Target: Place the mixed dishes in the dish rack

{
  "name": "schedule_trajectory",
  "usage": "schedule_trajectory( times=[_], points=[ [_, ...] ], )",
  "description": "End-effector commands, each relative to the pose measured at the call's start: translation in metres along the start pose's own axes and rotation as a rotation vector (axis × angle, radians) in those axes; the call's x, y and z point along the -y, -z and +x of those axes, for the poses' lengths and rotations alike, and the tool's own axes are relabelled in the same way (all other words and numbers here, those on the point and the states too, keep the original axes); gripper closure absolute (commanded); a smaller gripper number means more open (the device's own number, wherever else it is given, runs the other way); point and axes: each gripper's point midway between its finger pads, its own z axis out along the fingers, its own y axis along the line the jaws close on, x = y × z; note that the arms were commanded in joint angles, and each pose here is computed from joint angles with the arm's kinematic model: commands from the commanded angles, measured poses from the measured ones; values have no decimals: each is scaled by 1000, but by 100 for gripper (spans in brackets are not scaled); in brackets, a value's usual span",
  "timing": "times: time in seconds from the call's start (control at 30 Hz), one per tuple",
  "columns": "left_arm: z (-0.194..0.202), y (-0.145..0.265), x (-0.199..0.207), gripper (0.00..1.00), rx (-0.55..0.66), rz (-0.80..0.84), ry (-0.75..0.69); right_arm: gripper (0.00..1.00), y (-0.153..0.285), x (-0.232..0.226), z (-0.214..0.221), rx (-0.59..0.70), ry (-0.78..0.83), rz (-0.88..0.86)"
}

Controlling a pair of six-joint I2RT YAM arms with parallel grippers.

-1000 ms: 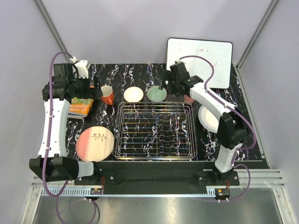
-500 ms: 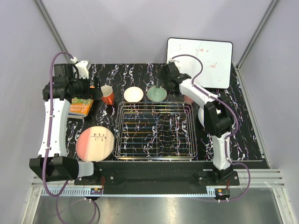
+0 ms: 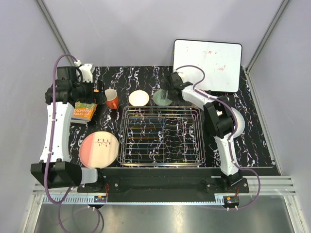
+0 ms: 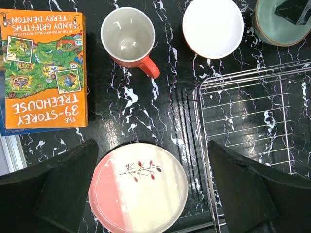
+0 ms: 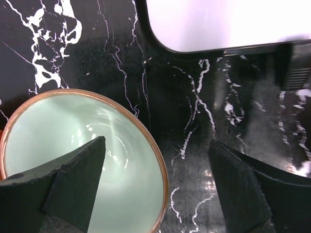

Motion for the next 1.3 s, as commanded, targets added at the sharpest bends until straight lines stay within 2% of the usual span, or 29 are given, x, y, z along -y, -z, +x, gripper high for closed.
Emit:
schedule_trajectory(
  times=[0.0, 0.13, 0.3, 0.47, 0.67, 0.87, 1.03, 1.17, 1.27],
  points=[
    [-6, -4, -5, 1, 22, -20, -26, 9, -5, -13, -17, 29, -62, -71],
    [-5, -5, -6, 1, 23, -23, -29, 18, -9, -14, -13, 18, -89, -84],
    [-4, -7, -7, 1, 21, -29, -29, 34, -6, -12, -14, 26, -99, -85],
    [-3, -7, -9, 1, 19, -35, -29, 42, -3, -11, -16, 37, -107, -79],
    [-7, -2, -8, 1, 39, -38, -35, 46, -8, -7, -8, 21, -103, -66],
    [-9, 1, -8, 1, 47, -45, -44, 62, -6, -3, -9, 29, -91, -54],
    [-10, 3, -9, 1, 55, -53, -50, 70, -2, 1, -12, 46, -79, -38],
    [-9, 9, -10, 1, 66, -65, -62, 84, 7, 7, -20, 79, -80, -13],
    [-7, 7, -12, 1, 56, -72, -64, 100, 23, 12, -35, 139, -69, 26]
  ],
)
